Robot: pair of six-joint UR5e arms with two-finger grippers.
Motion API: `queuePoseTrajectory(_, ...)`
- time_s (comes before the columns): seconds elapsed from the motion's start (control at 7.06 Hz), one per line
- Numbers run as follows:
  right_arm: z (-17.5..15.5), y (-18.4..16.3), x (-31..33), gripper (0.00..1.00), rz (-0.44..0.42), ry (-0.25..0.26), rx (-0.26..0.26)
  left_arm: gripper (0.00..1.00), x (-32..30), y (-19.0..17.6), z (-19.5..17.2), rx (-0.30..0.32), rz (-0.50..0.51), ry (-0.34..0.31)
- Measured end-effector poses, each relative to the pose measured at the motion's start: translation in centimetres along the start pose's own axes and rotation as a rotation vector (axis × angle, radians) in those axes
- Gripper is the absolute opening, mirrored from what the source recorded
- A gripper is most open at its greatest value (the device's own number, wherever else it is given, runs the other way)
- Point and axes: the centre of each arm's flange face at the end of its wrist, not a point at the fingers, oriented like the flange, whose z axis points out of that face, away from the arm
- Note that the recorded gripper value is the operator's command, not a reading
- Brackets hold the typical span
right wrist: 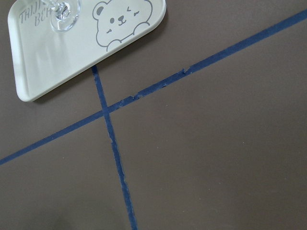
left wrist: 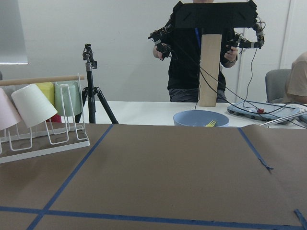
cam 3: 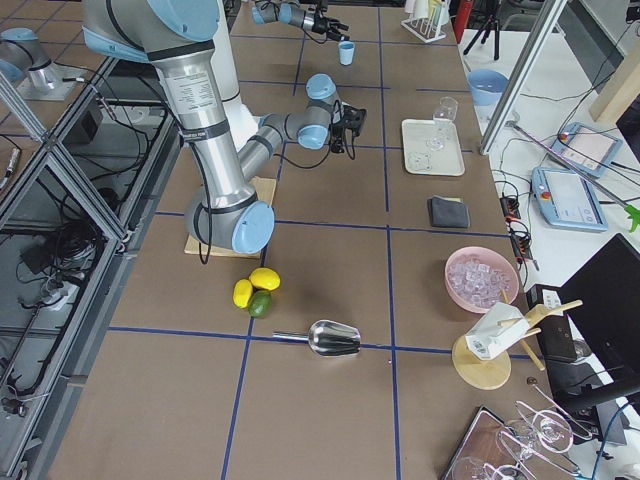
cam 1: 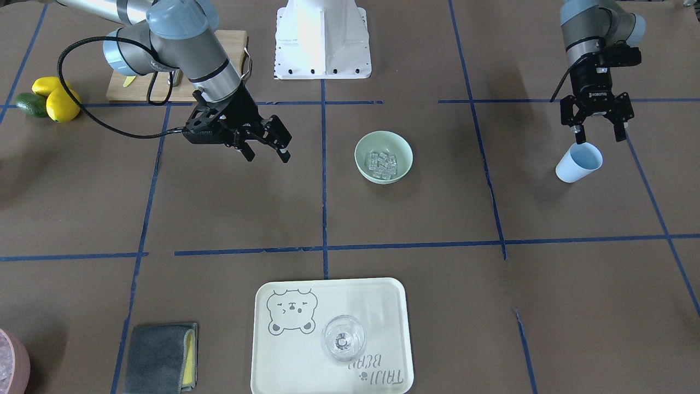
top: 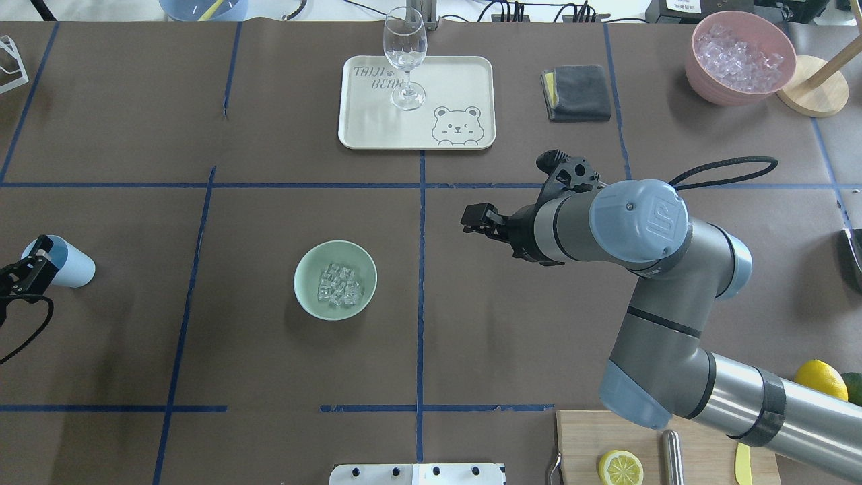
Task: Pour ice into bowl
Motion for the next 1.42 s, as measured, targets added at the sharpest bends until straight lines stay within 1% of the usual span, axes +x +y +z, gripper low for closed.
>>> queuePoseTrajectory(0.28,-0.2,0.2,-0.5,1.00,0.001,-0.010,-0.004,1.00,-1.2,-1.7,0.8,-0.050,0.058,0.023)
queuePoseTrajectory(0.42,-0.3,0.5,-0.8,1.00,-0.001,-0.016,-0.008,1.00,-2.2,-3.2,1.7,-0.077,0.102,0.034)
queuePoseTrajectory(0.71,-0.1,1.6,-1.4,1.00,-0.010,-0.025,-0.010,1.00,-4.5,-6.6,3.6,-0.137,0.210,0.068)
queuePoseTrajectory(0.85,0.2,2.3,-1.5,1.00,-0.015,-0.026,-0.008,1.00,-6.3,-8.5,4.4,-0.175,0.280,0.083)
queuePoseTrajectory(0.99,0.4,3.0,-1.7,1.00,-0.020,-0.027,-0.009,1.00,-8.5,-10.4,5.1,-0.227,0.358,0.094)
queuePoseTrajectory(1.13,0.7,3.9,-2.3,1.00,-0.027,-0.031,-0.013,1.00,-10.8,-12.0,5.8,-0.302,0.428,0.098)
queuePoseTrajectory(1.28,1.2,5.1,-3.2,1.00,-0.035,-0.036,-0.010,1.00,-12.9,-13.5,6.7,-0.391,0.489,0.094)
queuePoseTrajectory(1.42,1.9,6.2,-4.2,1.00,-0.039,-0.035,-0.005,1.00,-14.5,-14.6,7.8,-0.490,0.524,0.093)
